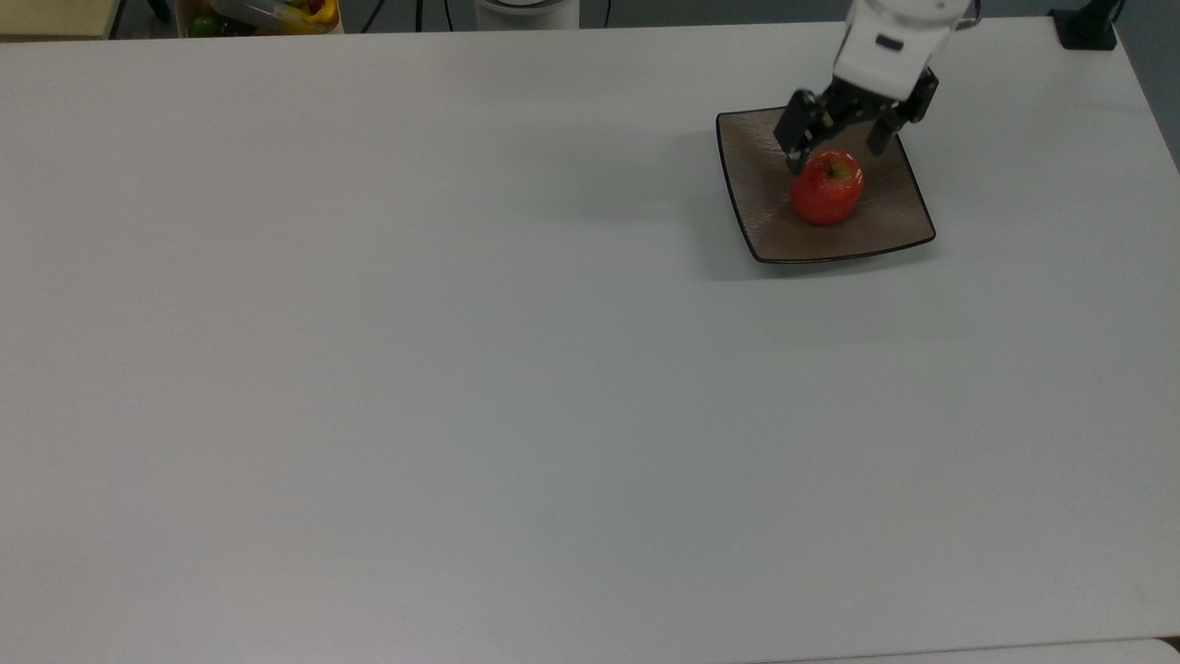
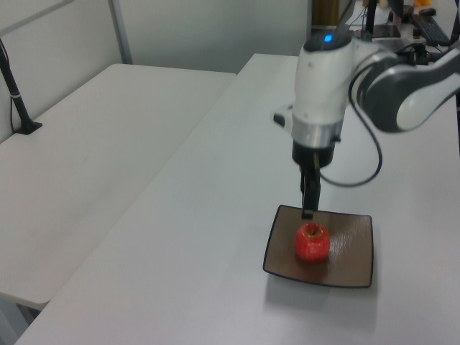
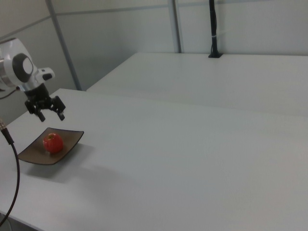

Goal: Apples placed on a ceramic plate

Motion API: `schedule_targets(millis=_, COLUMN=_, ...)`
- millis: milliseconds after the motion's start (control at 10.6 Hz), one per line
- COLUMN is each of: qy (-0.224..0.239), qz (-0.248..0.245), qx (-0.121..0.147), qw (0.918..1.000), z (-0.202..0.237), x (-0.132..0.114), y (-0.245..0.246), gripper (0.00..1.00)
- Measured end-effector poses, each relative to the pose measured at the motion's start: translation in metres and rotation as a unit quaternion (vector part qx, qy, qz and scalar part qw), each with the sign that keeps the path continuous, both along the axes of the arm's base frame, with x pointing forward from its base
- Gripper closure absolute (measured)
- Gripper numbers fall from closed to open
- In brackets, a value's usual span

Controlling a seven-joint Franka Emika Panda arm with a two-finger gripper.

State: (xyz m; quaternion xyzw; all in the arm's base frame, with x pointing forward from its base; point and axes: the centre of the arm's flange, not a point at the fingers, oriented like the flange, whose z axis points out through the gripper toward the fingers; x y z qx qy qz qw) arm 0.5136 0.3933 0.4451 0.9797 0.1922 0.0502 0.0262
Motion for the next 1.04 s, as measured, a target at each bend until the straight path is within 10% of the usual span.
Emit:
schedule_targets(millis=566, qy=0.000, qz=-0.149, qx=0.037, qw=0.9881, z=0.186, x=-0.003, y=-0.141, gripper=0.00)
schedule_targets(millis=1037, qy=0.017, qz=-0.215, qx=0.022, qw=0.9763, z=0.210, x=0.013, y=-0.278, gripper=0.00)
